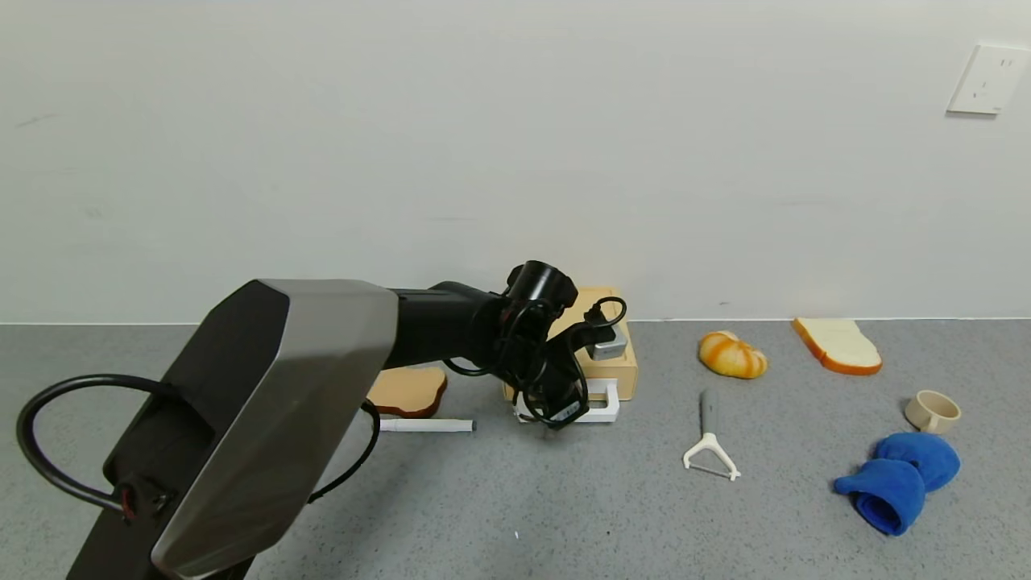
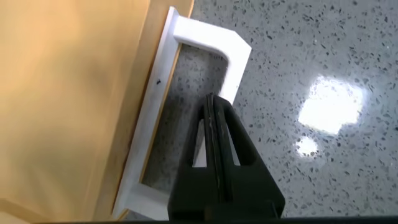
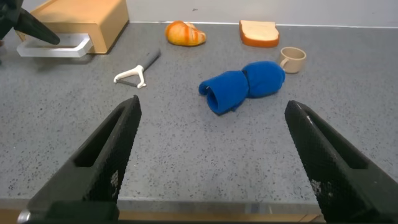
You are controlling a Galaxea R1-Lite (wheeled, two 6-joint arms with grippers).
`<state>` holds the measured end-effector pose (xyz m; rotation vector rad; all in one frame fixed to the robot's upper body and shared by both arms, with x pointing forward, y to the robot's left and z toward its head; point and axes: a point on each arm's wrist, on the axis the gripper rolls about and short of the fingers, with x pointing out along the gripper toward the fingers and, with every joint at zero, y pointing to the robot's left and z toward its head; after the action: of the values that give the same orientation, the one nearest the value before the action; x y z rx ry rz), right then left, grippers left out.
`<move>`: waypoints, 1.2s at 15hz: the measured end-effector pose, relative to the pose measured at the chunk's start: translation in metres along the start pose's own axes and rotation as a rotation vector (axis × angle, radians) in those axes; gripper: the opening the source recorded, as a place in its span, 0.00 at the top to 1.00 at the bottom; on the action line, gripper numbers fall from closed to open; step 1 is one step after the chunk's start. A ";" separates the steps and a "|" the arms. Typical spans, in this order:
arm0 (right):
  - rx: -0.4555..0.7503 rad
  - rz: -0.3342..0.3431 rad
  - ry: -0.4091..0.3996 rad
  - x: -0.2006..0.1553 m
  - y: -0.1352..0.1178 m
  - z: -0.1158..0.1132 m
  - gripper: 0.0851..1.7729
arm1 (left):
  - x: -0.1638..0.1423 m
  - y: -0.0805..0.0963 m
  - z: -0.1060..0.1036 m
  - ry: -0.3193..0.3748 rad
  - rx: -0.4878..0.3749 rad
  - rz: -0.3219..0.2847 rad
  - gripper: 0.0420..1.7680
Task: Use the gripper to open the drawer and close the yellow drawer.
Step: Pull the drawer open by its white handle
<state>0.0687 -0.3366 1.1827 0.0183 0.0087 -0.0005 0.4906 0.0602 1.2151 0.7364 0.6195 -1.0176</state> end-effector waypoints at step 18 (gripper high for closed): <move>0.000 0.000 0.001 0.000 0.000 0.000 0.04 | 0.024 0.002 -0.011 0.011 0.031 0.021 0.96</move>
<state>0.0687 -0.3366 1.1826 0.0183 0.0096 -0.0005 0.5009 0.0566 1.1907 0.7744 0.6051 -1.0062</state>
